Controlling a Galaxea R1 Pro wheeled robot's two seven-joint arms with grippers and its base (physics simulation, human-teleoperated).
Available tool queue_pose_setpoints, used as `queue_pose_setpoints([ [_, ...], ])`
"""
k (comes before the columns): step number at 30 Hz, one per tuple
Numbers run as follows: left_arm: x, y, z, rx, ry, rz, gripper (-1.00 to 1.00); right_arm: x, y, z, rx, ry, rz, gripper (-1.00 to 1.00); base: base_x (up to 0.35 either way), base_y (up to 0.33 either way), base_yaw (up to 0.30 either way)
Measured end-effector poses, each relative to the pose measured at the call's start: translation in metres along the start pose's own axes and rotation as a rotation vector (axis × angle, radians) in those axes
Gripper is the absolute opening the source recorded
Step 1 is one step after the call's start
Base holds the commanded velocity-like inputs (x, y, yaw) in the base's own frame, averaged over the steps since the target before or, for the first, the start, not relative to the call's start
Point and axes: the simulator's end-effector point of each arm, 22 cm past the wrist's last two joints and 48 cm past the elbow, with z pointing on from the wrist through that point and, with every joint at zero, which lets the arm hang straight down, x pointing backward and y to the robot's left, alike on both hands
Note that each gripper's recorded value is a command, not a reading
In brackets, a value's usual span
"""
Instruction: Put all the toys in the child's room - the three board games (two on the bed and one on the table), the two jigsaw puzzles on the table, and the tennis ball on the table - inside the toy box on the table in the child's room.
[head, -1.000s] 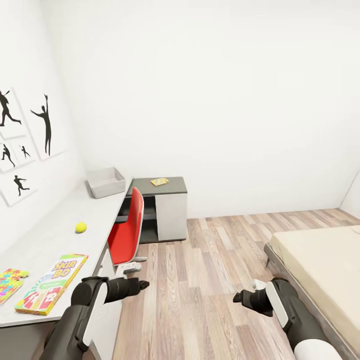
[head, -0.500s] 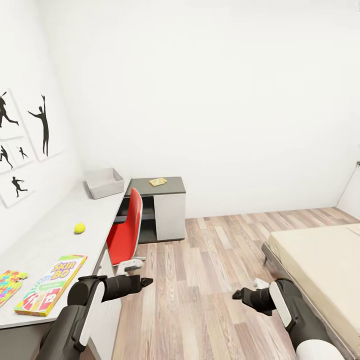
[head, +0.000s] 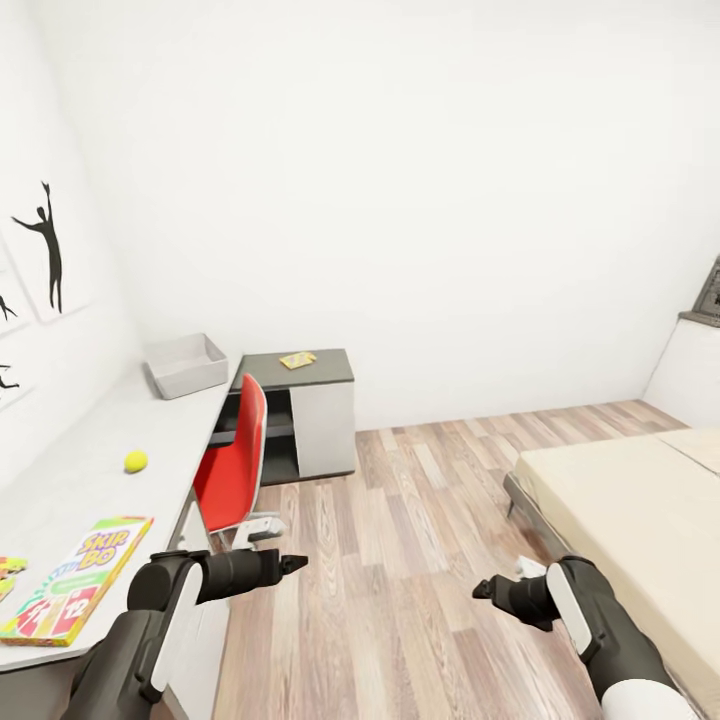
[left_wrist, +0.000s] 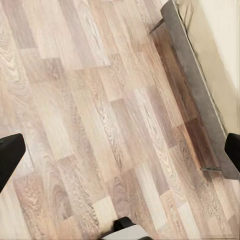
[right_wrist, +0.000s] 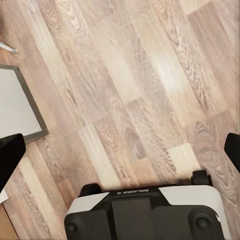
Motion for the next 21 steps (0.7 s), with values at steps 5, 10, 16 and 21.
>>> queue_pose_setpoints([
  [5,0.003,-0.001,0.001,0.003,0.009,0.001,1.00,0.001,-0.007,0.000,0.010,0.005,0.004,1.00,0.000,0.000,-0.148],
  [10,0.005,-0.001,0.004,0.003,0.017,0.002,1.00,0.002,-0.010,0.003,0.015,0.010,0.006,1.00,0.000,0.000,-0.149],
  [16,0.008,0.001,0.007,0.002,0.025,-0.001,1.00,0.004,-0.013,0.006,0.019,0.017,0.008,1.00,0.000,0.000,-0.149],
  [21,0.011,0.002,0.009,0.003,0.032,-0.004,1.00,0.006,-0.015,0.009,0.025,0.022,0.007,1.00,0.000,0.000,-0.149],
])
